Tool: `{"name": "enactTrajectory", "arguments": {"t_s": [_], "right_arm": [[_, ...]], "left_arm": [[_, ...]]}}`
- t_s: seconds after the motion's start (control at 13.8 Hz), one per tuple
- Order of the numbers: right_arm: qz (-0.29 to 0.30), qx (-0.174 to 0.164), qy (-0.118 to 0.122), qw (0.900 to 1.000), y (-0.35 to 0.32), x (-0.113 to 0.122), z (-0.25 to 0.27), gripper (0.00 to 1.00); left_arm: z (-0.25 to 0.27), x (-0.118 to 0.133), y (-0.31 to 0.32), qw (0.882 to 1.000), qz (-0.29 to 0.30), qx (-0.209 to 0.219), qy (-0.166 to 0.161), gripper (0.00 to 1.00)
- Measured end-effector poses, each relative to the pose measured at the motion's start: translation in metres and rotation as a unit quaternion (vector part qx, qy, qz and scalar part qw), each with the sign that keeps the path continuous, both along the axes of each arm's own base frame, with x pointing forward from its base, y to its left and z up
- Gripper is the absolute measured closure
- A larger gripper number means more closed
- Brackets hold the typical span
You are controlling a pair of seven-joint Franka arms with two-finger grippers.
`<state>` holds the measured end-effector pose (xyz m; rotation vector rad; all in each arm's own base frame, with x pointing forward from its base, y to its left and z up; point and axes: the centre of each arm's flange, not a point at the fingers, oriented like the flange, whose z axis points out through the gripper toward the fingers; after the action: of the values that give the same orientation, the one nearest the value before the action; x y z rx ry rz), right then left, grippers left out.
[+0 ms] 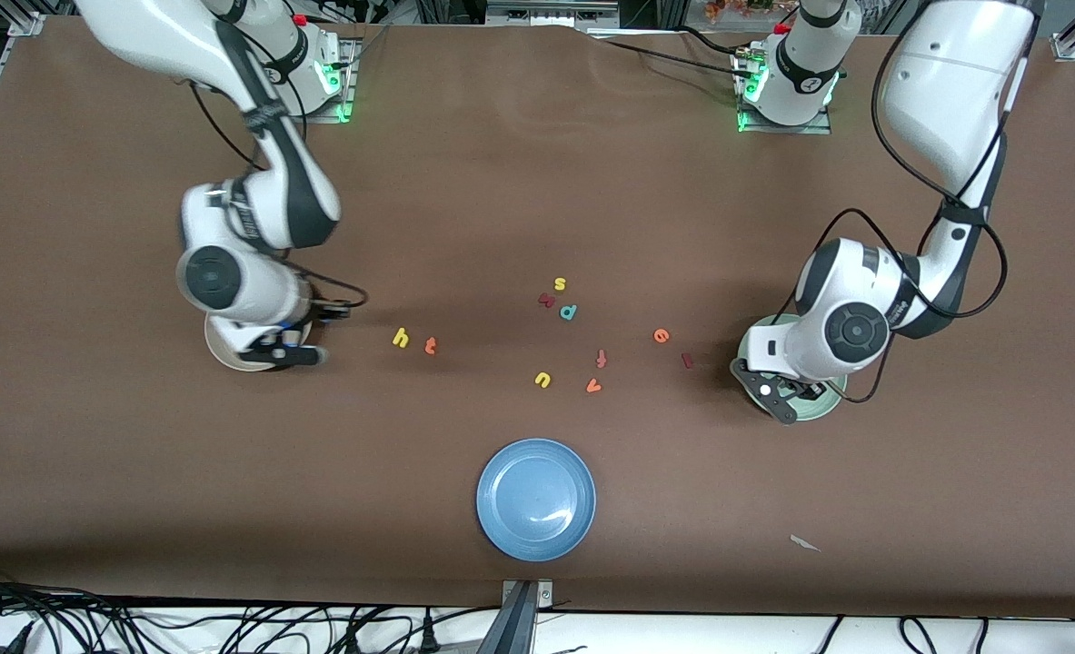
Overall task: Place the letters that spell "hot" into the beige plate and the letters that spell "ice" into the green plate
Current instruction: 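Drop the ring on the white plate while the left gripper drops c on green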
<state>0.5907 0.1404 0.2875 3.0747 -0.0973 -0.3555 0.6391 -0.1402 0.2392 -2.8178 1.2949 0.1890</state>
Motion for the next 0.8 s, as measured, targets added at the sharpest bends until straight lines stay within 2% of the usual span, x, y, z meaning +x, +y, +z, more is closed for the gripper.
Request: {"name": "enactTrajectory", "arguments": {"t_s": [0.07, 0.22, 0.36, 0.51, 0.8], "right_arm": [[-0.001, -0.003, 0.006, 1.0, -0.024, 0.005, 0.012, 0.72], [0.005, -0.007, 0.016, 1.0, -0.076, 0.009, 0.014, 0.72], [0.014, -0.009, 0.036, 0.999, -0.117, 0.007, -0.005, 0.72], [0.024, -0.008, 0.059, 0.998, -0.139, 0.001, -0.035, 0.72], [0.036, -0.012, 0.074, 0.997, -0.155, -0.002, -0.079, 0.72]], "left_arm": [[0.017, -0.001, -0.015, 1.0, -0.002, -0.004, -0.006, 0.16], [0.04, -0.011, -0.046, 0.999, 0.031, -0.007, -0.009, 0.01], [0.043, -0.027, -0.084, 0.994, 0.109, -0.006, 0.0, 0.0], [0.037, -0.043, -0.114, 0.982, 0.187, 0.001, 0.008, 0.0], [0.006, -0.061, -0.14, 0.952, 0.305, 0.027, 0.024, 0.0]]}}
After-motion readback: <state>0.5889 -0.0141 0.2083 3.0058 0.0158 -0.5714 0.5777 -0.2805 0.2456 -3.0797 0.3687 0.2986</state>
